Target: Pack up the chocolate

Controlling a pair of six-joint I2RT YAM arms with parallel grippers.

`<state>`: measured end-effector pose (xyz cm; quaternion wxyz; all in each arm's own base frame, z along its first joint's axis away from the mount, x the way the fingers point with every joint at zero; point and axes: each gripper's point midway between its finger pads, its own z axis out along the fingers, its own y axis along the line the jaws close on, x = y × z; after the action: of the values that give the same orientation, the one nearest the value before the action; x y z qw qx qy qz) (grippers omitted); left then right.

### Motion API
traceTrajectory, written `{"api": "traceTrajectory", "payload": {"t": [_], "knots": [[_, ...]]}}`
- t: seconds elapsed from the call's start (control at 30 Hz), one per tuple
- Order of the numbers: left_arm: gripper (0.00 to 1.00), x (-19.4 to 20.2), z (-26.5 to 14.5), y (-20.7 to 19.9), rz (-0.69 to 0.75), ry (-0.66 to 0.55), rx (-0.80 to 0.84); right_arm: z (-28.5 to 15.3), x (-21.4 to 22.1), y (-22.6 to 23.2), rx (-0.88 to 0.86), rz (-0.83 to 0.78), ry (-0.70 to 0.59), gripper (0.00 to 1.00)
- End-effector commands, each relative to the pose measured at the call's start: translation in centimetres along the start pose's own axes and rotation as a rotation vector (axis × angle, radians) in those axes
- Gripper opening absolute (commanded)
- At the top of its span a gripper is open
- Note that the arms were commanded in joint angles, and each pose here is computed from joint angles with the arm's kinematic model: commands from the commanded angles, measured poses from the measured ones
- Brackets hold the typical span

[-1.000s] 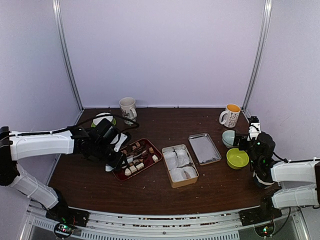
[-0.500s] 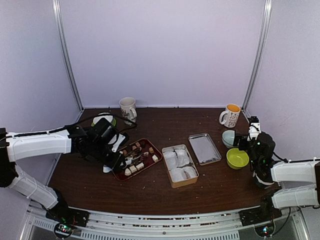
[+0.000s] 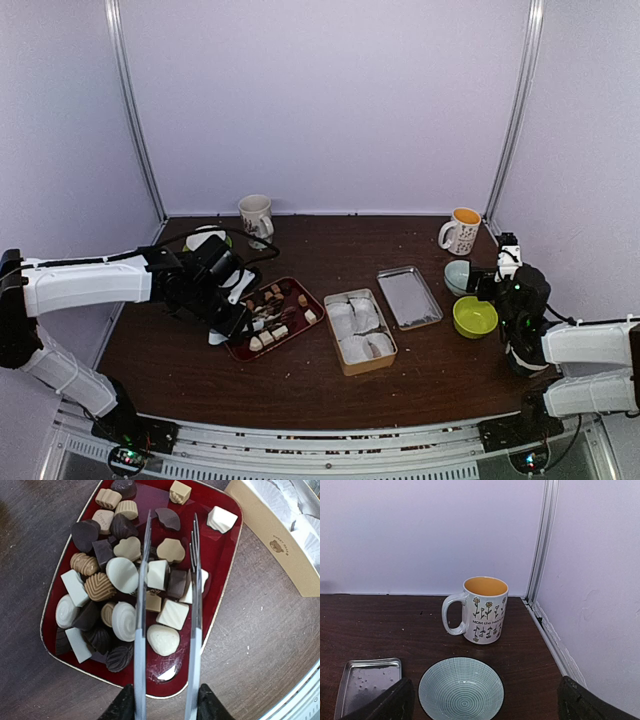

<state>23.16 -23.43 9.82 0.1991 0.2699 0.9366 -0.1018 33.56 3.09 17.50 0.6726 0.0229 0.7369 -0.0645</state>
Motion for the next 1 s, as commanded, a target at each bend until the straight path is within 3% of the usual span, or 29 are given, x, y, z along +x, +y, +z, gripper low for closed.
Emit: {"api": "traceTrajectory", "payload": {"t": [0.0, 0.47, 0.97], "knots": [[0.38, -1.8, -0.9, -0.6, 0.017, -0.048, 0.021, 0.2, -0.9, -0.4, 0.023, 0.004, -0.024, 1.00], [0.32, -3.3, -4.3, -0.8, 0.021, -0.136, 0.032, 0.4, -0.8, -0.4, 0.023, 0.001, -0.017, 1.00], [0.34, -2.8, -3.2, -0.5, 0.041, -0.088, 0.012, 1.5, -2.5, -2.0, 0.019, 0.014, -0.066, 1.00]]}}
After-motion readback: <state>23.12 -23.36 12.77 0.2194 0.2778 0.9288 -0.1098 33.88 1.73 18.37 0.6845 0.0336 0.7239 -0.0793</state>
